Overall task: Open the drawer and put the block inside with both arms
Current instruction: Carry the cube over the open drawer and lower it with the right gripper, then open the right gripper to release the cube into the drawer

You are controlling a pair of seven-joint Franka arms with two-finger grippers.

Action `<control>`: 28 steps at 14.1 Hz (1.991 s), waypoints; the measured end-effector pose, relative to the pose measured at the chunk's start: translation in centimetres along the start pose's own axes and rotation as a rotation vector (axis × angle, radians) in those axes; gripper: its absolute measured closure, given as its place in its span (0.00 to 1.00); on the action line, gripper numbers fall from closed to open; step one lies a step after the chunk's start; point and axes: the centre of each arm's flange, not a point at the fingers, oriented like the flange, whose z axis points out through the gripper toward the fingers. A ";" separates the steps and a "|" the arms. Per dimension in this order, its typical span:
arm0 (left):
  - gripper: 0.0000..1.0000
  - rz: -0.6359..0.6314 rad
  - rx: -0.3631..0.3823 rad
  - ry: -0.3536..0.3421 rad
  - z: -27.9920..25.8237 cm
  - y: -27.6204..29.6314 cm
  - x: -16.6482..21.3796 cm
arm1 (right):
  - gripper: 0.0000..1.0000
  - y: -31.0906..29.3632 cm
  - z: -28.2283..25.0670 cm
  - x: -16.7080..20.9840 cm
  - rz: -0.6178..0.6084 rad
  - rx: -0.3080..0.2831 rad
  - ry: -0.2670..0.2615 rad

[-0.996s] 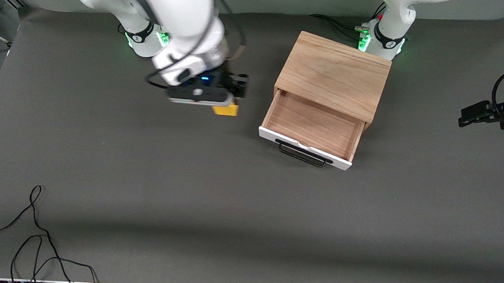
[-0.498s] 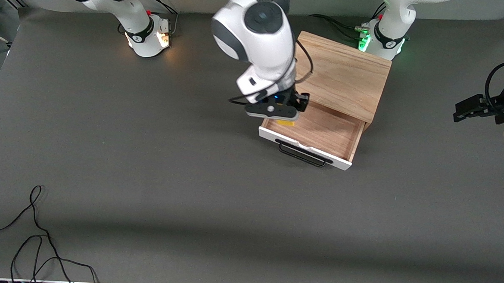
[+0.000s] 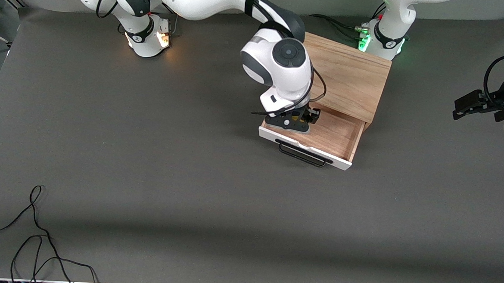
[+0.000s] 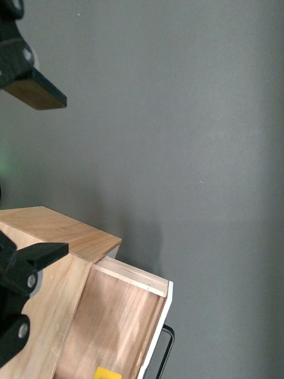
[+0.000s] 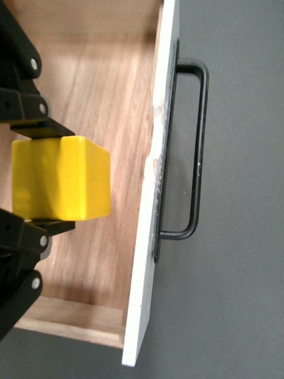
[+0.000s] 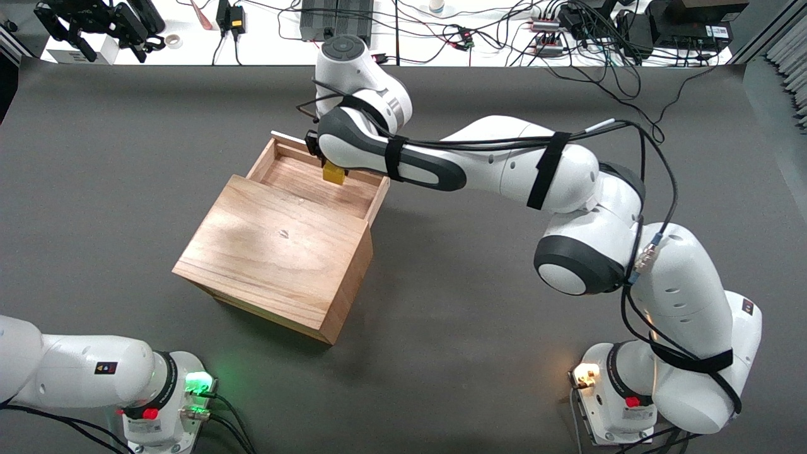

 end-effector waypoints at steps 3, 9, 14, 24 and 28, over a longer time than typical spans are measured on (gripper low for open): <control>0.00 0.008 0.000 0.003 -0.1 0.4 0.0 | 0.45 0.0 1.5 -0.3 0.037 -0.016 -0.011; 0.00 0.021 0.005 0.008 -0.2 1.1 0.0 | 0.44 -0.1 2.9 -1.3 0.056 -0.032 -0.019; 0.00 0.024 0.006 0.009 -0.2 0.9 0.0 | 0.23 -0.8 2.9 -3.0 0.040 -0.026 -0.020; 0.00 0.050 0.006 0.008 -0.2 1.3 -0.1 | 0.00 1.0 -11.2 1.5 0.064 0.041 0.091; 0.00 0.053 0.007 0.006 -0.2 1.4 -0.1 | 0.00 6.2 -19.2 8.6 0.020 0.048 0.141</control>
